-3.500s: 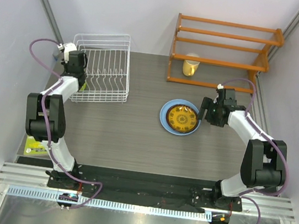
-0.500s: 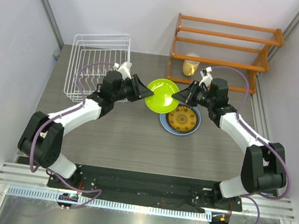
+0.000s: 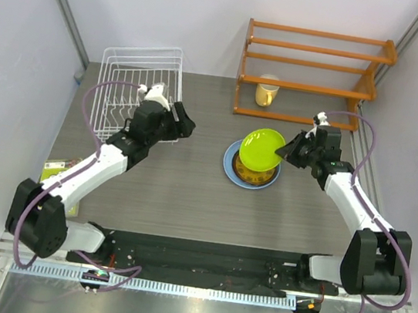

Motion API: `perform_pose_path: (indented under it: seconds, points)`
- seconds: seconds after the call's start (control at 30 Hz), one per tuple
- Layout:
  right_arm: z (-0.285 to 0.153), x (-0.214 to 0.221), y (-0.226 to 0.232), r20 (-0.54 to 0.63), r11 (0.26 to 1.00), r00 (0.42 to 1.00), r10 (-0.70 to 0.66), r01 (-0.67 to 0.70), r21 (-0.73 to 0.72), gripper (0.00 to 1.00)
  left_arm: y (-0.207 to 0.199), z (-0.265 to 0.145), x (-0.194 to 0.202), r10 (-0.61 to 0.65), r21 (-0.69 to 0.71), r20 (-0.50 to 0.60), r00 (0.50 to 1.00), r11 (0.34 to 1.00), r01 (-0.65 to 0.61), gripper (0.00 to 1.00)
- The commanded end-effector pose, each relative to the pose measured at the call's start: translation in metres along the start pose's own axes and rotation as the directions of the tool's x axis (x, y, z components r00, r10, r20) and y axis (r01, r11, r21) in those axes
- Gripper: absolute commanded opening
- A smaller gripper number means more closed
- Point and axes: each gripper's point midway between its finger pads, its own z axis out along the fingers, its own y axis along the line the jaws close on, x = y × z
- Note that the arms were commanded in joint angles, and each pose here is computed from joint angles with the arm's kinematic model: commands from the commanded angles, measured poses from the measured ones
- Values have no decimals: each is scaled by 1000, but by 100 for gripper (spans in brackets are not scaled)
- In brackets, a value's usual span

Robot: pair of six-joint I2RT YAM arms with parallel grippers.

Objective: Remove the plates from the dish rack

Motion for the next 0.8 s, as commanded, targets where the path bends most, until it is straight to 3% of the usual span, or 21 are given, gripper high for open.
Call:
perform_pose_path:
  seconds: [0.0,0.17,0.4,0.5,0.53,0.6,0.7,0.77]
  points:
    - [1,18,-23,-51,997,999,6,-2,77,1,33,-30,-34,153,-189,129,980,974,-127,73]
    - [14,30,-32,-97,996,995,25,-16,85,2,61,-55,-51,249,-352,177,952,919,-175,73]
    - [33,36,-36,-113,999,993,26,-20,51,6,71,-75,-58,289,-402,211,934,897,-187,73]
    - [42,40,-34,-135,999,990,31,-28,24,13,71,-77,-59,293,-400,212,932,896,-191,73]
    - [45,41,-33,-147,999,988,35,-34,10,23,71,-77,-59,291,-400,211,933,897,-189,73]
    - [50,43,-34,-157,999,987,36,-35,4,31,71,-78,-60,291,-401,213,933,896,-188,73]
    - [54,44,-33,-174,999,984,33,-35,-7,60,71,-77,-58,296,-402,204,933,895,-196,74]
    - [55,43,-32,-178,999,984,28,-31,-12,68,72,-79,-60,298,-407,209,932,892,-194,74]
